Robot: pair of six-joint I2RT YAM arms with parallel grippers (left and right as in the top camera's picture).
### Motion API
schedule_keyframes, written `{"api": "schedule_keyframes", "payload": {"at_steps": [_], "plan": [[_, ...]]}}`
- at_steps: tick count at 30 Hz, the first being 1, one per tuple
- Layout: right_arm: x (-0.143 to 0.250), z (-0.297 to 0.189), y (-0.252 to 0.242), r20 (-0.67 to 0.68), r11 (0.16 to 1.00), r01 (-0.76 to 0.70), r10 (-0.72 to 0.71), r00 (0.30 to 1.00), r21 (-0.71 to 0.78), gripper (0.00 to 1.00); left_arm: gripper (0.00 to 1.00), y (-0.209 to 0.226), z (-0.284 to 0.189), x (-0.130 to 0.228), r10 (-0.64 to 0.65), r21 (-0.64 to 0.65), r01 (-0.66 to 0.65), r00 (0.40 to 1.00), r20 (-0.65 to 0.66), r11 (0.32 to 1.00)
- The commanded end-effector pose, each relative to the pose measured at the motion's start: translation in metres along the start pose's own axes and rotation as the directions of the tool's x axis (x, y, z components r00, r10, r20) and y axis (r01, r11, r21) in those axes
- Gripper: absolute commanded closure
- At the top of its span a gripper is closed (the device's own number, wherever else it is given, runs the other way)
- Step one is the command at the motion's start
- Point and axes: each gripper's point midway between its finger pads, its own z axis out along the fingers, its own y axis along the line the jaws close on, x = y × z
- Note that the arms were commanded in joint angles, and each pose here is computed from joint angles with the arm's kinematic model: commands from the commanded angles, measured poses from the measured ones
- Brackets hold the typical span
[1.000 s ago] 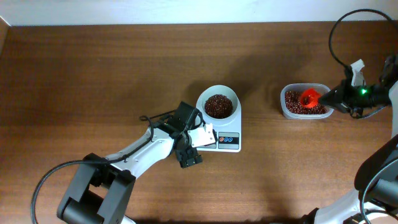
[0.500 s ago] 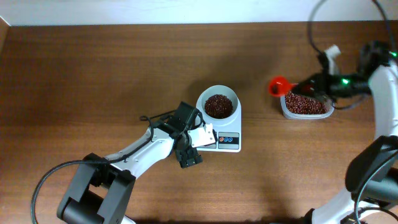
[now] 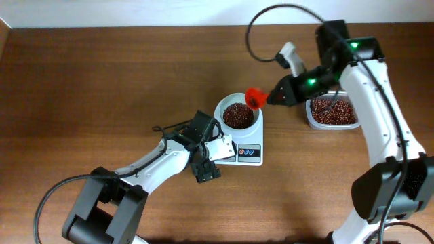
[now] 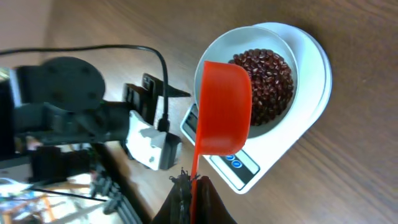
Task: Scoop item into bowl and weigh 50g on scale
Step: 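Carry the scoop over the bowl and tip beans in, right gripper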
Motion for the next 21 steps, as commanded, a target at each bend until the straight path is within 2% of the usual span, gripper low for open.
{"api": "schedule_keyframes", "payload": {"at_steps": [1,8,14,18,21], "plan": [[-0.007,-0.002,0.005,-0.007,0.988,0.107,-0.107,0.994,0.112,0.96,0.01,-0.003,0.003,0.003,-0.006,0.010,0.006,1.000,-0.011,1.000],[-0.009,0.014,0.010,-0.095,0.937,0.222,-0.204,0.974,0.271,0.96,0.01,-0.003,0.003,0.003,-0.006,0.010,0.006,1.000,-0.011,1.000],[-0.016,0.020,0.006,-0.174,0.829,0.324,-0.274,0.946,0.456,0.96,0.01,-0.003,0.003,0.003,-0.006,0.010,0.006,1.000,-0.011,1.000],[-0.025,0.022,0.008,-0.135,0.828,0.305,-0.274,0.952,0.470,0.96,0.01,-0.003,0.003,0.003,-0.006,0.010,0.006,1.000,-0.011,1.000],[-0.025,0.026,0.017,-0.114,0.859,0.300,-0.278,0.954,0.415,0.96,0.01,-0.003,0.003,0.003,-0.006,0.010,0.006,1.000,-0.011,1.000]]}}
